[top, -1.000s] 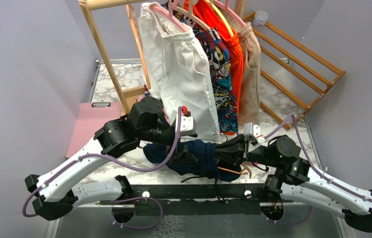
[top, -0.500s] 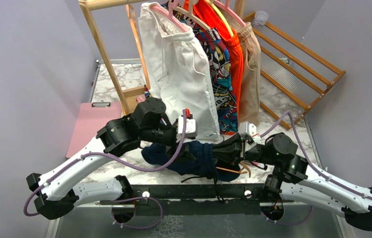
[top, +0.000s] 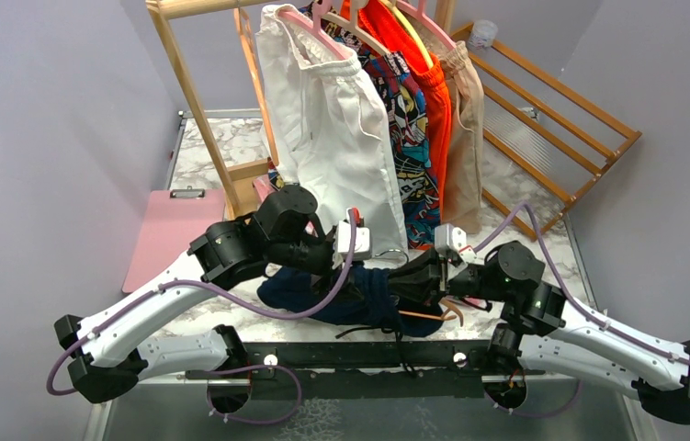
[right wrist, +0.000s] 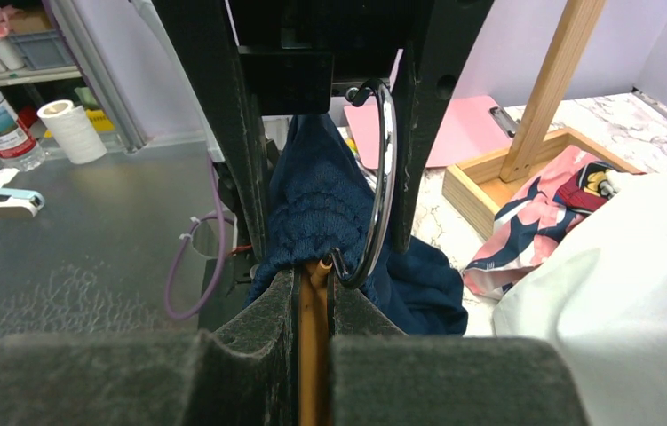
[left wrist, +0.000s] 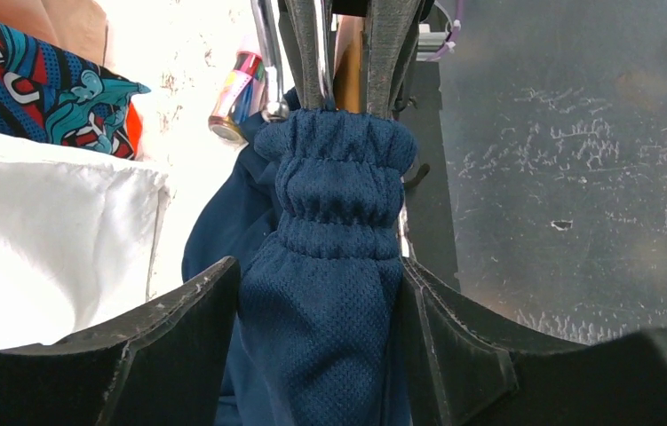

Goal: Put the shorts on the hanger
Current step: Hang the shorts on the hanger.

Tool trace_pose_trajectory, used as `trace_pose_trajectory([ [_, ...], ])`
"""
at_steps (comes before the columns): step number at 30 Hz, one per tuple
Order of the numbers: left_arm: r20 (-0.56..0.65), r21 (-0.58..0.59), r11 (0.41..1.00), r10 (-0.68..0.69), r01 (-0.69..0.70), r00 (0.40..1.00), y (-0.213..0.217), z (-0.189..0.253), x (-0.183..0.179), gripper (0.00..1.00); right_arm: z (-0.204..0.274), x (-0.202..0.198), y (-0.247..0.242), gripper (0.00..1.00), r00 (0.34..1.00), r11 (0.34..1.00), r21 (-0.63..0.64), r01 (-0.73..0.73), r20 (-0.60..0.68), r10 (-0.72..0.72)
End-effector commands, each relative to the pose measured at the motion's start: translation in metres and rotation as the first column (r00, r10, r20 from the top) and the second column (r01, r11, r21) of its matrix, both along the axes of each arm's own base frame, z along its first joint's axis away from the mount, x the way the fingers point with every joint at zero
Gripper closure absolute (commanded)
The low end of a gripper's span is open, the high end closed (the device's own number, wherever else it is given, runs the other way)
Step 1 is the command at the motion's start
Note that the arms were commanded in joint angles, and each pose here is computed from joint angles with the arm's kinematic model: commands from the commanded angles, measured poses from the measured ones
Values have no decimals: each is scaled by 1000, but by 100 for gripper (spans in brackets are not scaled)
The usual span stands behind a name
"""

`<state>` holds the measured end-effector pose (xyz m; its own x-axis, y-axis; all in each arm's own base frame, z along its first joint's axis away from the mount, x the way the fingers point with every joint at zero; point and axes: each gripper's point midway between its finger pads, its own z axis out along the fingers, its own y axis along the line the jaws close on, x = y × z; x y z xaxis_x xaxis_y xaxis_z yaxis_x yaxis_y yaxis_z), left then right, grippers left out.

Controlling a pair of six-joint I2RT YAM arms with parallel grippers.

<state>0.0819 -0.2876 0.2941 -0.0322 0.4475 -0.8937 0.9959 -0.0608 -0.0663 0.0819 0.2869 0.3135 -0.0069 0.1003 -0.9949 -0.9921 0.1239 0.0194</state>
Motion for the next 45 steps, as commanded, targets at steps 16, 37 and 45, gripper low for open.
trace_pose_trajectory([
  [16, 27, 33, 999, 6, -7, 1000, 6, -14, 1, 100, 52, -9, -4, 99, 995, 993, 113, -42, 97, 31],
  [37, 82, -50, 996, 79, -75, 994, 10, 2, 8, 100, 62, 0, -11, 49, 999, 993, 116, 33, 30, -36],
  [45, 73, -82, 995, 62, -56, 995, 8, 12, 4, 100, 71, 26, -11, 53, 985, 975, 142, 173, -13, -173],
])
